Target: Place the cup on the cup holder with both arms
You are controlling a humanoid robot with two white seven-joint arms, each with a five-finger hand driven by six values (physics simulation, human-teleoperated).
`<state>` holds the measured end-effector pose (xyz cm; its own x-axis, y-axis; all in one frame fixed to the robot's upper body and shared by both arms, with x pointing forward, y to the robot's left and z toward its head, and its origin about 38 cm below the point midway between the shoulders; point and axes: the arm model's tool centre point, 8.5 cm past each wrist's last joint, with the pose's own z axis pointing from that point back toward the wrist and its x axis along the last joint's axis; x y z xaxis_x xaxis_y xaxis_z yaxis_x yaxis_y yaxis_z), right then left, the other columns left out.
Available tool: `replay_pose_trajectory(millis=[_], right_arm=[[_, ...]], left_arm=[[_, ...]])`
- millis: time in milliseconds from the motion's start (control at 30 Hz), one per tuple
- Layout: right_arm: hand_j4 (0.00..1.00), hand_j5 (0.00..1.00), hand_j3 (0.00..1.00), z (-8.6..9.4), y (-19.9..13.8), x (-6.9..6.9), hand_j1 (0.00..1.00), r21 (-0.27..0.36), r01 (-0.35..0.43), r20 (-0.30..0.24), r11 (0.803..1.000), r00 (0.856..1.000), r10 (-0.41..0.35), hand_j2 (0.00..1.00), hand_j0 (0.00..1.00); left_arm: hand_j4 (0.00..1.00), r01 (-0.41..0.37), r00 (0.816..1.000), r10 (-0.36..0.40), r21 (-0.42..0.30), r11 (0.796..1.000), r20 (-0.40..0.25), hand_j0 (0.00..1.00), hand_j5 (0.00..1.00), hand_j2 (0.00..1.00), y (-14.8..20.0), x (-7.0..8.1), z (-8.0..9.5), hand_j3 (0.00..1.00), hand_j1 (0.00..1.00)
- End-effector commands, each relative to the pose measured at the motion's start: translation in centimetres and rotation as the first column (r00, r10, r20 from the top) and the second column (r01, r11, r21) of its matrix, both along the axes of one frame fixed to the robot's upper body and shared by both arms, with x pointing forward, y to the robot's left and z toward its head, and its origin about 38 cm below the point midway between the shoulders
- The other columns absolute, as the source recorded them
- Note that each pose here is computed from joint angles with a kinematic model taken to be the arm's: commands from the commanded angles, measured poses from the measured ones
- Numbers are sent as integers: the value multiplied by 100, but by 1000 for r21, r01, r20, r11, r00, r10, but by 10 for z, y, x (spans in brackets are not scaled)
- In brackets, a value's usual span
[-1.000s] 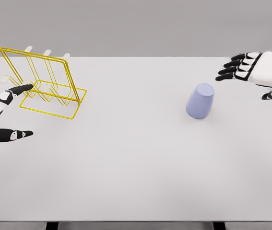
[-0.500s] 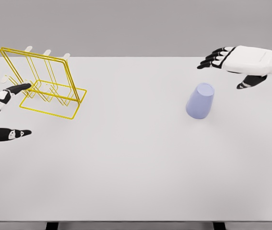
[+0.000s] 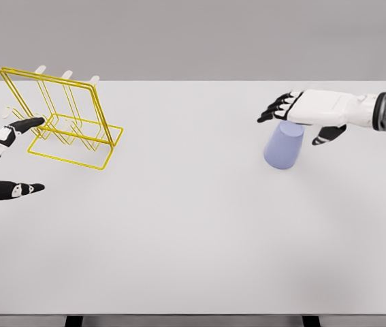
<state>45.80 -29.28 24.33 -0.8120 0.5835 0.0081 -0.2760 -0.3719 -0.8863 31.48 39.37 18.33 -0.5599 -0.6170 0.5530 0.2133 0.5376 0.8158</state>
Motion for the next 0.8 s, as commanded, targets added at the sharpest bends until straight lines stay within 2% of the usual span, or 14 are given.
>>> replay_pose_trajectory(millis=[0, 133, 367, 567, 767], right_arm=[[100, 100, 100, -6, 0, 0, 100, -4, 1, -17, 1000, 1000, -1, 100, 100], [100, 100, 100, -7, -7, 3, 100, -7, 24, -24, 1000, 999, -24, 100, 100], [100, 100, 100, -14, -6, 1, 100, -23, 17, -40, 1000, 999, -18, 100, 100], [100, 100, 100, -10, -6, 2, 100, -24, 17, -32, 1000, 999, -18, 100, 100], [100, 100, 100, -18, -10, 3, 100, -34, 30, -53, 999, 998, -32, 100, 100]], left_arm=[[100, 11, 1000, -11, 1, 1000, -4, 100, 100, 100, -2, 0, 1, 100, 100], [100, 10, 1000, -10, -1, 1000, -8, 100, 100, 100, -1, -1, 0, 100, 100], [100, 11, 1000, -11, -4, 1000, -8, 100, 100, 100, -2, -1, 0, 100, 100], [100, 11, 1000, -11, -8, 1000, -9, 100, 100, 100, -2, -1, 0, 100, 100], [100, 10, 1000, -10, -8, 1000, -8, 100, 100, 100, -2, -1, 0, 100, 100]])
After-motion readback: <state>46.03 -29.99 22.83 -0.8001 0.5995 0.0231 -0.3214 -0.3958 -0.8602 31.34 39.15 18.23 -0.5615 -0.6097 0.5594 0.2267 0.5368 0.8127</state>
